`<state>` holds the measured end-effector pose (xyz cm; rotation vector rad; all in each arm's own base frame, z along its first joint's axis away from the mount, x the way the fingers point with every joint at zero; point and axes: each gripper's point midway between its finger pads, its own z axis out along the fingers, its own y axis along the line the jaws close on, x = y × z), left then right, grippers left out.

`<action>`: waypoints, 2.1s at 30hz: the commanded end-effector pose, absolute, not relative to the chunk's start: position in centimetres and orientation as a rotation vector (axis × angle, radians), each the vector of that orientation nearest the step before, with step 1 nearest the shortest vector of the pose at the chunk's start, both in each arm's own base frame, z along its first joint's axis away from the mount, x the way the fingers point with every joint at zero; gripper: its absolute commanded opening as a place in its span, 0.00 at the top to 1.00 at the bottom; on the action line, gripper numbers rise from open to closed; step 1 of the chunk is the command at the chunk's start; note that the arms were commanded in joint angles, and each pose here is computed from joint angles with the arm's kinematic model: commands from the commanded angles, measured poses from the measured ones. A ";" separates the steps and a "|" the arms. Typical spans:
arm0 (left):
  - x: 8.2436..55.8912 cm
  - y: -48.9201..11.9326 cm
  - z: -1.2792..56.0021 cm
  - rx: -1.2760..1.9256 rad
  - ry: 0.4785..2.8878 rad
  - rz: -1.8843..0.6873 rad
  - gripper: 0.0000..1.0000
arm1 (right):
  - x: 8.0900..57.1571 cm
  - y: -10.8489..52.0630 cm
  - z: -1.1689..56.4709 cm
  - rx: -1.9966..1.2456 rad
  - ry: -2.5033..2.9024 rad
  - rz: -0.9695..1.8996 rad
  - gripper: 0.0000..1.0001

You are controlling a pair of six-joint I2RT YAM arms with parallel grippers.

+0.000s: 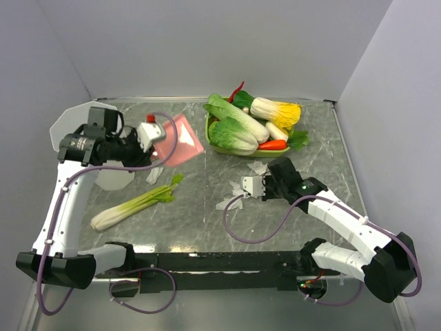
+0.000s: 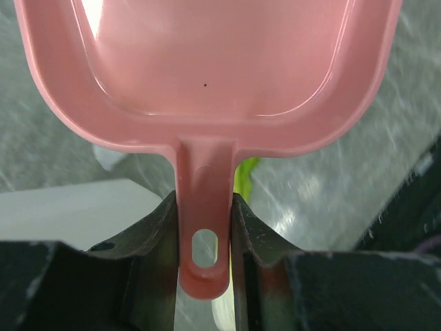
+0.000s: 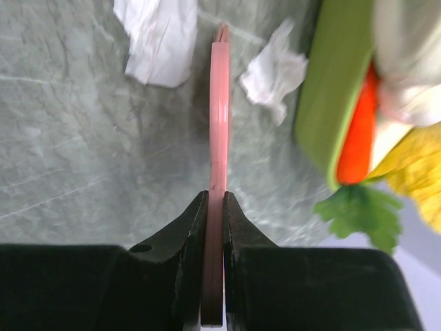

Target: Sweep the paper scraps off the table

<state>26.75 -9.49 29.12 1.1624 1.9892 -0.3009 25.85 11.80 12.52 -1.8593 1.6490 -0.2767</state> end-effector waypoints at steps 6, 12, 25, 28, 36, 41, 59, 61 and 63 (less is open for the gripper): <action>20.2 -8.4 20.9 1.585 2.153 -0.269 0.99 | 23.8 12.3 12.7 -1.688 1.871 -0.089 1.00; 18.2 -8.3 15.4 1.724 2.292 -0.239 0.99 | 24.9 12.4 15.8 -1.552 1.852 -0.131 1.00; 18.8 -11.1 8.0 1.802 2.294 -0.093 0.91 | 31.0 9.7 17.1 -1.325 1.805 -0.541 1.00; 19.2 -11.6 6.6 1.813 2.311 -0.073 0.82 | 30.4 9.6 14.7 -1.384 1.833 -0.523 1.00; 19.4 -14.2 4.2 1.818 2.293 -0.152 0.66 | 25.4 13.1 11.8 -1.538 1.970 -0.143 1.00; 19.3 -14.5 4.1 1.782 2.296 -0.171 0.54 | 22.3 15.6 14.8 -1.475 2.055 0.134 1.00; 17.7 -9.6 4.1 1.878 2.283 0.012 0.64 | 26.7 11.6 18.2 -0.852 2.285 -0.044 1.00; 17.5 -9.5 4.4 1.910 2.274 0.011 0.72 | 27.2 11.5 18.7 -0.726 2.325 -0.004 1.00; 18.2 -9.4 5.2 1.923 2.259 0.047 0.81 | 27.5 11.4 18.4 -0.682 2.359 0.011 1.00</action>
